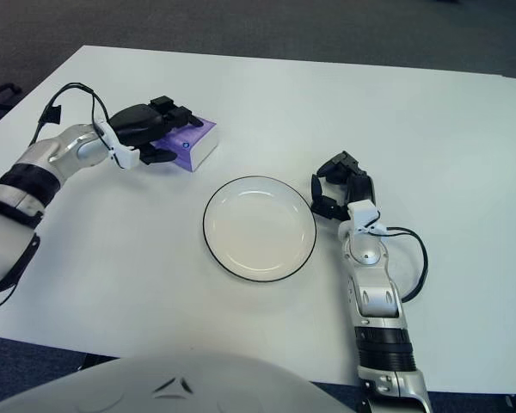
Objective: Put the tissue paper into the plate.
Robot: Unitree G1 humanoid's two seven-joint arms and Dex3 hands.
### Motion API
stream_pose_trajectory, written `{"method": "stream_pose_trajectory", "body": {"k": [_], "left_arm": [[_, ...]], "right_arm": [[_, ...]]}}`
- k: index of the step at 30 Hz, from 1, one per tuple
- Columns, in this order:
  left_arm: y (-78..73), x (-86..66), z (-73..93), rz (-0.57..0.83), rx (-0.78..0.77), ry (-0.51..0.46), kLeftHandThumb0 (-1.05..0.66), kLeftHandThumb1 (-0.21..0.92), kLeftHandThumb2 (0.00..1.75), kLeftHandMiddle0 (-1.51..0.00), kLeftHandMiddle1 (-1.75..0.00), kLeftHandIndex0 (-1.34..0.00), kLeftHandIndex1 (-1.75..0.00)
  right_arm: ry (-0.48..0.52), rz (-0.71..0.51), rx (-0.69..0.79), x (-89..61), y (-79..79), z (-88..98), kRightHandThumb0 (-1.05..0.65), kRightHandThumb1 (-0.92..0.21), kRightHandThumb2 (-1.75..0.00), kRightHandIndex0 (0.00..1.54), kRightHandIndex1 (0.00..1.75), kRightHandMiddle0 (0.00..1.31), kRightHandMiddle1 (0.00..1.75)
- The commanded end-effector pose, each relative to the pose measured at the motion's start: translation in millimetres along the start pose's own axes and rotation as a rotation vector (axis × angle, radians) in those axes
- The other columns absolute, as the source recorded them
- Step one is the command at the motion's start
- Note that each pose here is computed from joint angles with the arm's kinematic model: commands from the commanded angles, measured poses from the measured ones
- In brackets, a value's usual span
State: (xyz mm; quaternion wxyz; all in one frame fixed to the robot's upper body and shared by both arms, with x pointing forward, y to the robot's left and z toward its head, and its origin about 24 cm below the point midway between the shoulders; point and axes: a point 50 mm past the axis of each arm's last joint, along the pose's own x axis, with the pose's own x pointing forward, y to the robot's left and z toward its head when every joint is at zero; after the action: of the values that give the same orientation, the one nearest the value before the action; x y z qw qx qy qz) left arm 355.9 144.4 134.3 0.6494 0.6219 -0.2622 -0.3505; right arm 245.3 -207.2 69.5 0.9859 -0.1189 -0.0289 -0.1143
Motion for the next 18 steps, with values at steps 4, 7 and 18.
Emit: {"method": "stream_pose_trajectory", "body": {"k": [4,7,18], "left_arm": [[-22.8,-8.4,8.5,-0.101,0.013,-0.029,-1.00,0.92,0.96,-0.27,-0.97,0.00,-0.85],[-21.2,-8.1,9.1,-0.086,0.020,-0.026,-1.01,0.92,0.99,-0.27,-0.95,0.00,-0.86],[-13.3,-2.3,12.3,0.174,0.135,-0.027,-1.03,0.92,1.02,-0.11,-0.75,0.00,-0.83]], "right_arm": [[0.281,0.023,-0.008,-39.8,7.0,-59.6,-0.45,-0.42,-1.19,0.99,1.75,0.53,1.75],[0.282,0.023,-0.006,-39.9,7.0,-59.7,-0.45,-0.42,-1.19,0.99,1.75,0.53,1.75],[0.287,0.035,-0.010,-40.4,6.5,-60.3,-0.45,-0.41,-1.20,0.99,1.75,0.54,1.75]]}}
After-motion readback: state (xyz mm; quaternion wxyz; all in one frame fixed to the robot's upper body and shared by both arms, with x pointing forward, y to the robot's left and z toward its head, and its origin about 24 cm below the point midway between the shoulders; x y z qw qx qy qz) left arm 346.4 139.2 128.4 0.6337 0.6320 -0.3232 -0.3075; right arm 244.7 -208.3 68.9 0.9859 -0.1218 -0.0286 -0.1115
